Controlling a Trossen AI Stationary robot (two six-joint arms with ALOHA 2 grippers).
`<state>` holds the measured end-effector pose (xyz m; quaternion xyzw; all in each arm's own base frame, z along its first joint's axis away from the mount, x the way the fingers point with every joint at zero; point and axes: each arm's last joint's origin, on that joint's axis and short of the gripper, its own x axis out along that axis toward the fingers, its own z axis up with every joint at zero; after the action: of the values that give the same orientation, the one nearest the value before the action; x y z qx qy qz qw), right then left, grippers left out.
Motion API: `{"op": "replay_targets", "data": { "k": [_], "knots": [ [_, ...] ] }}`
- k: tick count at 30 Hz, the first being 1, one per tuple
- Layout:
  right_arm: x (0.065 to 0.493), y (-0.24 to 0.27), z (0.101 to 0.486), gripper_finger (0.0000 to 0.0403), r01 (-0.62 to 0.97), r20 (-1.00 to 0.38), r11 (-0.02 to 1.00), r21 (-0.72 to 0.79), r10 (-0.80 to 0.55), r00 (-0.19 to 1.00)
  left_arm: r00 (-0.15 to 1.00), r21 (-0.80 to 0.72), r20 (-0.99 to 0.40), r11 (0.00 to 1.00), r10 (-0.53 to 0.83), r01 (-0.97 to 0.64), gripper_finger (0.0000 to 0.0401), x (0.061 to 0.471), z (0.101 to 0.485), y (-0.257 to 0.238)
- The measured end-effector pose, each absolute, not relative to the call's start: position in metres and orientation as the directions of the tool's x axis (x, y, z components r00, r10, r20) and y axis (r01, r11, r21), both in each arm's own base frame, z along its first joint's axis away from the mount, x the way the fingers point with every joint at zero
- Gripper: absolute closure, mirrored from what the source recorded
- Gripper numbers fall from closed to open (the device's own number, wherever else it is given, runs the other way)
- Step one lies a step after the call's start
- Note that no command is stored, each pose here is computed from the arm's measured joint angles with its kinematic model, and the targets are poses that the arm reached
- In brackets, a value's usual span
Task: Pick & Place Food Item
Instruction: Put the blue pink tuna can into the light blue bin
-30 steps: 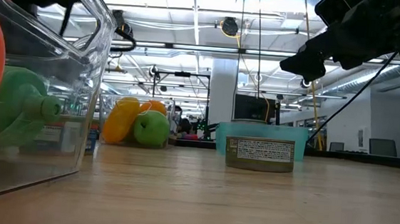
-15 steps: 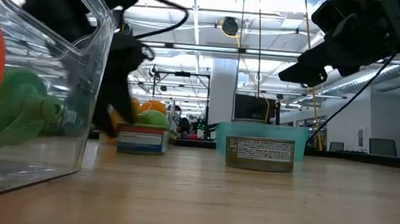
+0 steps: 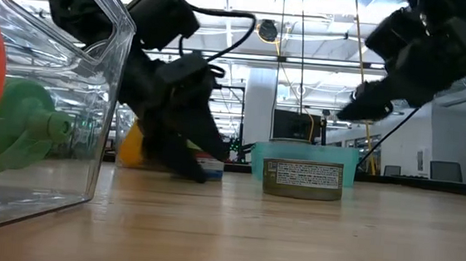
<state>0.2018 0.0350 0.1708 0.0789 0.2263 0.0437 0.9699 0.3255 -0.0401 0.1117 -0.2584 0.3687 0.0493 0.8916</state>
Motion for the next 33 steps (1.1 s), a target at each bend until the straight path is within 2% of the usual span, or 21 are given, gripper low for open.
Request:
{"op": "replay_targets", "data": {
  "k": [6,13,18,23,29,33],
  "knots": [
    [0.198,0.036,0.155,0.0106,0.033,-0.465,0.988,0.152,0.042,0.884,0.694,-0.344,-0.716,0.903,-0.074,-0.259,0.0011,0.335,0.124,-0.042],
    [0.202,0.035,0.154,0.0106,0.066,-0.438,0.992,0.112,-0.01,0.899,0.722,-0.185,-0.679,0.92,0.134,-0.345,0.0011,0.329,0.171,-0.035],
    [0.204,0.035,0.156,0.0106,0.059,-0.409,0.991,0.121,-0.005,0.913,0.67,0.014,-0.673,0.912,0.312,-0.41,0.0011,0.323,0.172,-0.027],
    [0.207,0.035,0.157,0.0106,0.081,-0.386,0.99,0.117,-0.03,0.922,0.626,-0.017,-0.742,0.927,0.24,-0.375,0.0011,0.328,0.149,-0.019],
    [0.21,0.035,0.151,0.0106,0.084,-0.398,0.99,0.112,-0.033,0.917,0.665,-0.131,-0.738,0.941,0.118,-0.312,0.0011,0.339,0.136,-0.021],
    [0.216,0.034,0.147,0.0106,0.085,-0.381,0.99,0.109,-0.037,0.924,0.743,-0.25,-0.669,0.946,-0.016,-0.205,0.0011,0.35,0.135,-0.028]
  ]
}}
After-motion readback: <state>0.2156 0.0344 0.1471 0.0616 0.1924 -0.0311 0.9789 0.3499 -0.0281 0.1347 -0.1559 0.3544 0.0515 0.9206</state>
